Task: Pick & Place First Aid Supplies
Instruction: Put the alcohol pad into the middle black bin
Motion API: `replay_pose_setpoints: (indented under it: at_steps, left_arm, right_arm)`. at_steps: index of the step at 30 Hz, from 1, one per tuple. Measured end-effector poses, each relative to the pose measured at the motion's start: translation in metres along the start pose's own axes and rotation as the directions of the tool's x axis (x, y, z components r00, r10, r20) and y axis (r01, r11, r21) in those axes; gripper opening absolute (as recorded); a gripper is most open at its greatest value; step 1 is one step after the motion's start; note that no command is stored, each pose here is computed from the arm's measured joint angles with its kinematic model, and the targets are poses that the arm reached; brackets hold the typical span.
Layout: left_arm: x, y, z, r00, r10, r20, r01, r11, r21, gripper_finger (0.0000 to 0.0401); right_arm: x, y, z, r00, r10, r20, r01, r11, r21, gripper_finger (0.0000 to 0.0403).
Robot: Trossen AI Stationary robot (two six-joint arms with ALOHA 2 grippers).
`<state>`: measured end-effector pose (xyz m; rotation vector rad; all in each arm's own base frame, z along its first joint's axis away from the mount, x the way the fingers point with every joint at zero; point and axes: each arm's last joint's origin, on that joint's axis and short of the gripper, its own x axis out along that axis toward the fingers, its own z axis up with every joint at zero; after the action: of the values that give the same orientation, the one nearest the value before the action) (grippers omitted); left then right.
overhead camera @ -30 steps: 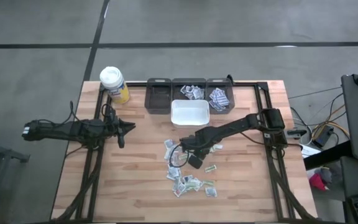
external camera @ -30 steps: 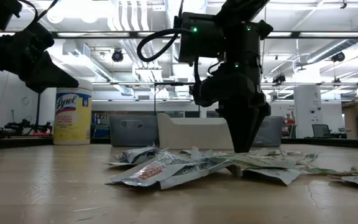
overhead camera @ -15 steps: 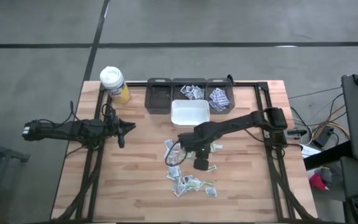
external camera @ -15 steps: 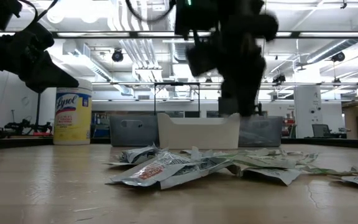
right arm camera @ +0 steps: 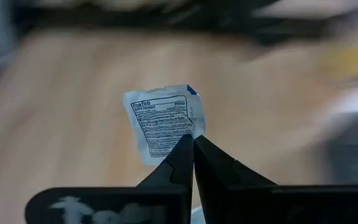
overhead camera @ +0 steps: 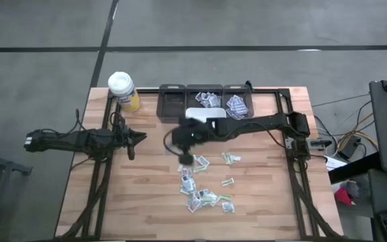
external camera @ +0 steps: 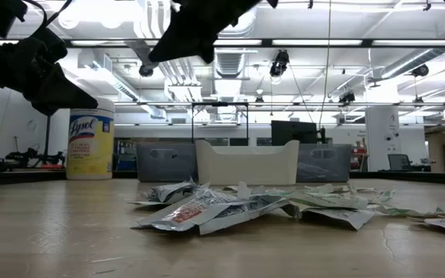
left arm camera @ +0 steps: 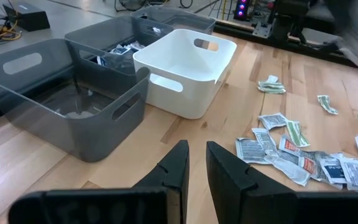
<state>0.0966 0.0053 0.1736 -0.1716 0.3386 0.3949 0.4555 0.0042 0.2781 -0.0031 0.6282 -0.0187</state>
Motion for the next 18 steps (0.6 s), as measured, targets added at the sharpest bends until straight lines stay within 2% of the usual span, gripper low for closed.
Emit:
replay_pose_setpoints:
  at_steps: [1, 2, 4, 5, 7, 9, 11, 16, 18]
  left_arm:
    - [0.0, 0.0, 0.0, 1.0, 0.0, 0.0, 0.0, 1.0, 0.0, 0.0053]
    - [0.0, 0.0, 0.0, 1.0, 0.0, 0.0, 0.0, 1.0, 0.0, 0.0053]
    - [0.0, 0.0, 0.0, 1.0, 0.0, 0.0, 0.0, 1.0, 0.0, 0.0053]
    - [0.0, 0.0, 0.0, 1.0, 0.0, 0.0, 0.0, 1.0, 0.0, 0.0053]
    - [0.0, 0.0, 0.0, 1.0, 0.0, -0.001, 0.0, 1.0, 0.0, 0.0053]
    - [0.0, 0.0, 0.0, 1.0, 0.0, 0.0, 0.0, 1.0, 0.0, 0.0053]
    - [0.0, 0.0, 0.0, 1.0, 0.0, 0.0, 0.0, 1.0, 0.0, 0.0053]
    - [0.0, 0.0, 0.0, 1.0, 0.0, 0.0, 0.0, 1.0, 0.0, 0.0053]
    - [0.0, 0.0, 0.0, 1.0, 0.0, 0.0, 0.0, 1.0, 0.0, 0.0053]
  right_arm:
    - [-0.002, -0.008, 0.006, 0.99, -0.135, 0.035, 0.135, 0.991, 0.014, 0.0008]
    - [-0.005, -0.016, 0.011, 0.96, -0.274, 0.054, 0.273, 0.962, 0.03, 0.0008]
    - [-0.012, -0.035, 0.017, 0.847, -0.529, 0.053, 0.527, 0.848, 0.048, 0.0008]
    - [-0.016, -0.044, 0.019, 0.783, -0.621, 0.045, 0.618, 0.784, 0.053, 0.0008]
    - [-0.025, -0.063, 0.024, 0.696, -0.718, 0.011, 0.717, 0.695, 0.048, 0.0008]
    - [-0.036, -0.083, 0.03, 0.667, -0.744, -0.035, 0.745, 0.665, 0.049, 0.0008]
    - [-0.046, -0.104, 0.032, 0.657, -0.747, -0.099, 0.754, 0.653, 0.071, 0.0008]
    - [-0.061, -0.164, 0.02, 0.698, -0.649, -0.304, 0.713, 0.668, 0.213, 0.0008]
    - [-0.066, -0.186, 0.01, 0.713, -0.591, -0.376, 0.697, 0.652, 0.297, 0.0008]
